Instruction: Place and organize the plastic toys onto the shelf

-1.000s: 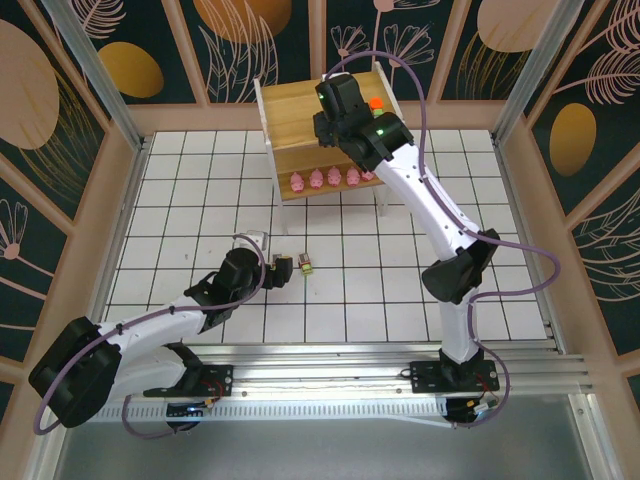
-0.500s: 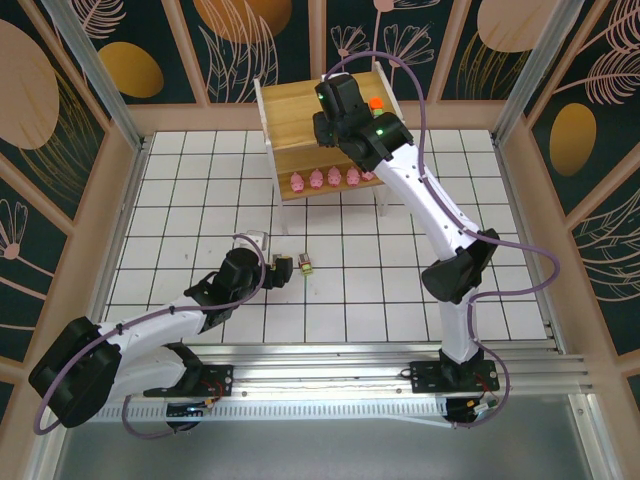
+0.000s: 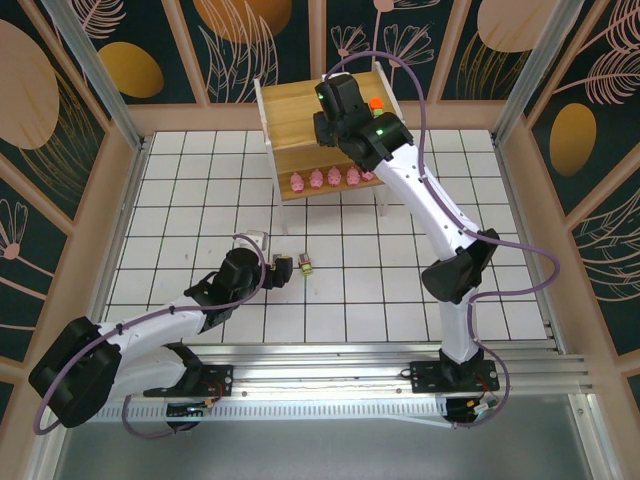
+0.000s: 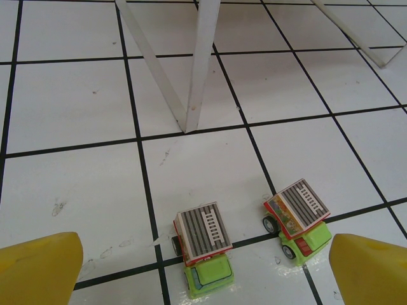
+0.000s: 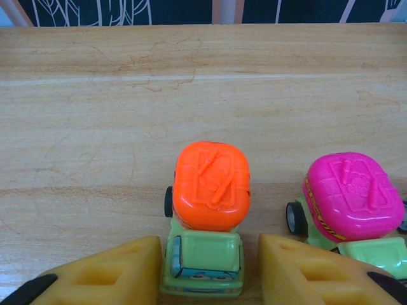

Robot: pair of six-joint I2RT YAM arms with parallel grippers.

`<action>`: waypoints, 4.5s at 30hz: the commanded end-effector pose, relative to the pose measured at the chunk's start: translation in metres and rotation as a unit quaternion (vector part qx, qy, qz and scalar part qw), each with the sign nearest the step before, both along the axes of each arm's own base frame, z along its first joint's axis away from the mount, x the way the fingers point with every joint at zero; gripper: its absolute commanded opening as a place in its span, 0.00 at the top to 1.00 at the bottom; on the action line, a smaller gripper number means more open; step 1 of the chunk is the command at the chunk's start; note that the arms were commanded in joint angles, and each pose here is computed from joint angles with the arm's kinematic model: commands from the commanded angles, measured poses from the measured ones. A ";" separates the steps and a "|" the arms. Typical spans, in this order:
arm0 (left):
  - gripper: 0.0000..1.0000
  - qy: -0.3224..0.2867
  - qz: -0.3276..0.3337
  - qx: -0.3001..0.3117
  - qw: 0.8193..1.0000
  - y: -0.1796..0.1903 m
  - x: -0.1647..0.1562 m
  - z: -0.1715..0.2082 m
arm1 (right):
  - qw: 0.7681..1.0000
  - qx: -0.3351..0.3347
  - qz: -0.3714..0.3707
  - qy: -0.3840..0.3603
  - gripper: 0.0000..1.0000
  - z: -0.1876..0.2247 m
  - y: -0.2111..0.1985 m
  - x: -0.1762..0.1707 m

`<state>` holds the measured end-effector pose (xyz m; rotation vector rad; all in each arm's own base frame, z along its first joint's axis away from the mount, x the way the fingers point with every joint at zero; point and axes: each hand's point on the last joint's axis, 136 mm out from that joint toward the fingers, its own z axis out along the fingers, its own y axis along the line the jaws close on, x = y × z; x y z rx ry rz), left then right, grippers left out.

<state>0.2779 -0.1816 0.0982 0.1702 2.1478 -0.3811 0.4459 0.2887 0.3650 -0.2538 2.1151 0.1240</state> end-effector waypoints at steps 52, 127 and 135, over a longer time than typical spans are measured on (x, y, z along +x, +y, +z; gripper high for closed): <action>0.24 0.060 0.141 0.039 0.987 0.023 0.018 -0.021 | 0.991 0.071 -0.014 0.115 0.62 -0.207 -0.095 -0.183; 0.59 0.121 0.157 0.081 0.977 -0.031 0.022 -0.081 | 0.986 0.106 -0.048 0.123 0.73 -0.262 -0.138 -0.201; 0.66 0.132 0.153 0.076 0.976 -0.033 0.019 -0.085 | 0.986 0.105 -0.048 0.123 0.74 -0.262 -0.138 -0.201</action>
